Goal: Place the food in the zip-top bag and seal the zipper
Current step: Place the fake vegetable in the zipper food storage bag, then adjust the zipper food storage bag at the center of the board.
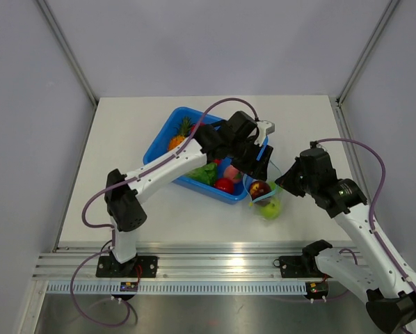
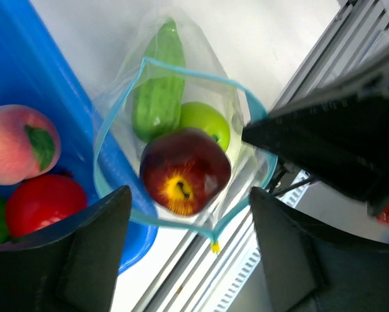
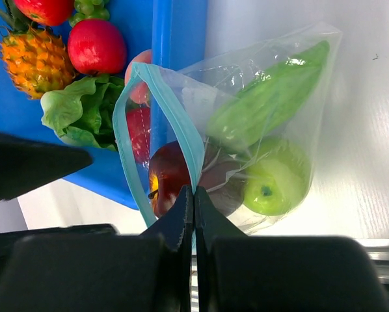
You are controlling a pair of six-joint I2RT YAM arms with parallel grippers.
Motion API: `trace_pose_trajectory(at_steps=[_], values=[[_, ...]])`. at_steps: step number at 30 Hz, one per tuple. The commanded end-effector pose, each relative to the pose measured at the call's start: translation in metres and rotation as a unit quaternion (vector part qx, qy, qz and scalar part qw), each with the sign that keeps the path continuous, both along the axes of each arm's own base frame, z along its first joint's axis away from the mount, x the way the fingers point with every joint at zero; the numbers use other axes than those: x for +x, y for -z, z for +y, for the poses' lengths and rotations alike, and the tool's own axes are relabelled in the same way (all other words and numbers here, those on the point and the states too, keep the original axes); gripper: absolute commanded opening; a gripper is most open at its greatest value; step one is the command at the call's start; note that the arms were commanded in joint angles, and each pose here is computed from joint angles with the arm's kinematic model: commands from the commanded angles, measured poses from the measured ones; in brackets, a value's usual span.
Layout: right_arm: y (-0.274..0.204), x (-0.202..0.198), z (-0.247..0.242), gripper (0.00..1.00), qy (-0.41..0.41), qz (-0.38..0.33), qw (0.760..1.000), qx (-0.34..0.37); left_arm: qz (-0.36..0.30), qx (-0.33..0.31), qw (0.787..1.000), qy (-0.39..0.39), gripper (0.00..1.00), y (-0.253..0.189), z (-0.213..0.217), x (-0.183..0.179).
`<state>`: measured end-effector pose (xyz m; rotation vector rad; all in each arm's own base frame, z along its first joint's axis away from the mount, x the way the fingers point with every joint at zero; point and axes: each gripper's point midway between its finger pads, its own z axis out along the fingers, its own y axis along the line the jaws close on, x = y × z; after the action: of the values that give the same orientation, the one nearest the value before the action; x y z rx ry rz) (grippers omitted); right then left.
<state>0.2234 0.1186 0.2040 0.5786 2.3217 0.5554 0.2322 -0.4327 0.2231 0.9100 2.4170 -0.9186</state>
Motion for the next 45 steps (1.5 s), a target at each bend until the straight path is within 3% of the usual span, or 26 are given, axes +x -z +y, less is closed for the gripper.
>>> trace_pose_trajectory(at_steps=[1,4,7,18,24,27,28,31,32,39,42,45], values=[[-0.012,0.007,-0.001,0.00,0.001,-0.025,1.000,-0.005,-0.053,-0.026,0.998,-0.021,0.64,-0.041,0.028,0.005],[-0.016,0.007,0.003,0.00,-0.016,-0.035,0.999,-0.002,-0.073,0.015,0.994,-0.080,0.64,-0.019,0.046,0.030],[-0.020,0.006,0.010,0.00,-0.039,-0.042,0.998,0.006,-0.072,0.045,0.993,-0.087,0.65,-0.001,0.051,0.034],[-0.027,0.004,0.010,0.00,-0.052,-0.050,0.997,0.003,-0.030,0.039,0.996,-0.069,0.60,0.037,0.026,0.035],[-0.028,0.005,0.010,0.00,-0.048,-0.049,0.998,0.005,-0.012,0.039,0.997,-0.068,0.52,0.052,0.021,0.029],[-0.030,0.006,0.008,0.00,-0.042,-0.049,0.998,0.002,-0.017,0.055,0.995,-0.081,0.41,0.066,0.023,0.034],[-0.031,0.006,0.007,0.00,-0.040,-0.047,0.998,-0.003,-0.017,0.061,0.994,-0.088,0.30,0.072,0.023,0.037],[-0.031,0.007,0.004,0.00,-0.035,-0.040,0.998,-0.012,-0.002,0.053,0.995,-0.084,0.12,0.073,0.016,0.034],[-0.032,0.008,0.003,0.00,-0.032,-0.040,0.999,-0.015,0.000,0.047,0.996,-0.082,0.00,0.070,0.014,0.033],[-0.046,0.015,-0.012,0.00,-0.019,-0.038,0.997,-0.066,0.014,0.018,0.997,-0.070,0.00,0.039,0.012,0.021],[-0.049,0.030,-0.029,0.00,-0.017,-0.024,0.991,-0.130,0.019,0.015,0.997,-0.072,0.00,0.038,0.011,0.018],[-0.038,0.049,-0.035,0.00,-0.028,0.002,0.990,-0.136,0.034,0.012,0.998,-0.061,0.00,0.039,0.003,0.012]])
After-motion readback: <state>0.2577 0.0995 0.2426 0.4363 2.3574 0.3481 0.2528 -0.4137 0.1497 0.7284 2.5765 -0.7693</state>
